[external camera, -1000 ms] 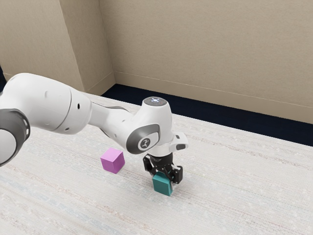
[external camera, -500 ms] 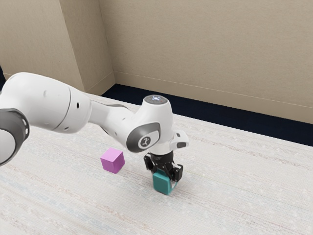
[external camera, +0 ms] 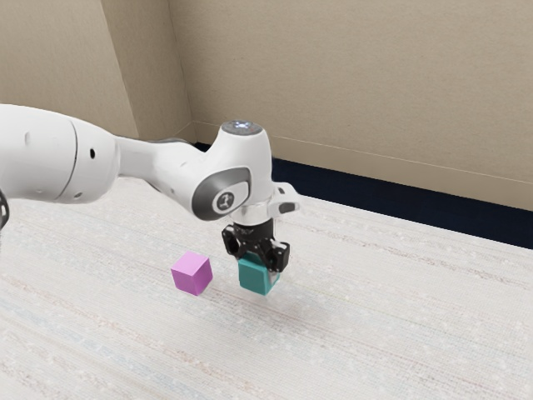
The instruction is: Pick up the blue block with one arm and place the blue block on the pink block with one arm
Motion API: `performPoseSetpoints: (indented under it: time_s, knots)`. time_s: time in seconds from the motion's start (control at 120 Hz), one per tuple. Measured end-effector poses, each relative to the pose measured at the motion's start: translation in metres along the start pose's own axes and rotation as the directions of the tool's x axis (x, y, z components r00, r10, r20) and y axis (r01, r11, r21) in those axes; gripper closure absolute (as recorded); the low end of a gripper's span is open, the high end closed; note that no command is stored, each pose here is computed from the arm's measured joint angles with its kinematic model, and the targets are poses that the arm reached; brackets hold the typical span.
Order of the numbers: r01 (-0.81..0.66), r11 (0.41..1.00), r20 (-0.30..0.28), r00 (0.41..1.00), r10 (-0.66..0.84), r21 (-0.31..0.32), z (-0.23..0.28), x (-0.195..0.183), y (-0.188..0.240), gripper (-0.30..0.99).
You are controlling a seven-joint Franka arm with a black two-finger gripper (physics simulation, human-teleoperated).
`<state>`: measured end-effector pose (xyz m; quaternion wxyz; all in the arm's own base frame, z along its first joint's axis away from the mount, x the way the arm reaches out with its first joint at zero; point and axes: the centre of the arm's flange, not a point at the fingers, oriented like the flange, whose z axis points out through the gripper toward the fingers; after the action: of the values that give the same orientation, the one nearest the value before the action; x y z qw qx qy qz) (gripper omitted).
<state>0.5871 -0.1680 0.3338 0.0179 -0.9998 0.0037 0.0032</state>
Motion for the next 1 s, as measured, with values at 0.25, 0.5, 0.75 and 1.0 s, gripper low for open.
performPoseSetpoints:
  time_s: [0.25,0.5,0.75,1.0]
  knots:
    - [0.067,0.997,0.017,0.998,-0.067,0.037,-0.008,0.003,-0.047,0.28]
    - [0.127,0.990,0.036,0.991,-0.130,0.068,-0.005,0.008,-0.095,0.28]
    - [0.157,0.984,0.043,0.986,-0.162,0.087,-0.008,0.008,-0.133,0.28]
    - [0.158,0.983,0.061,0.985,-0.164,0.092,-0.010,0.001,-0.152,0.28]
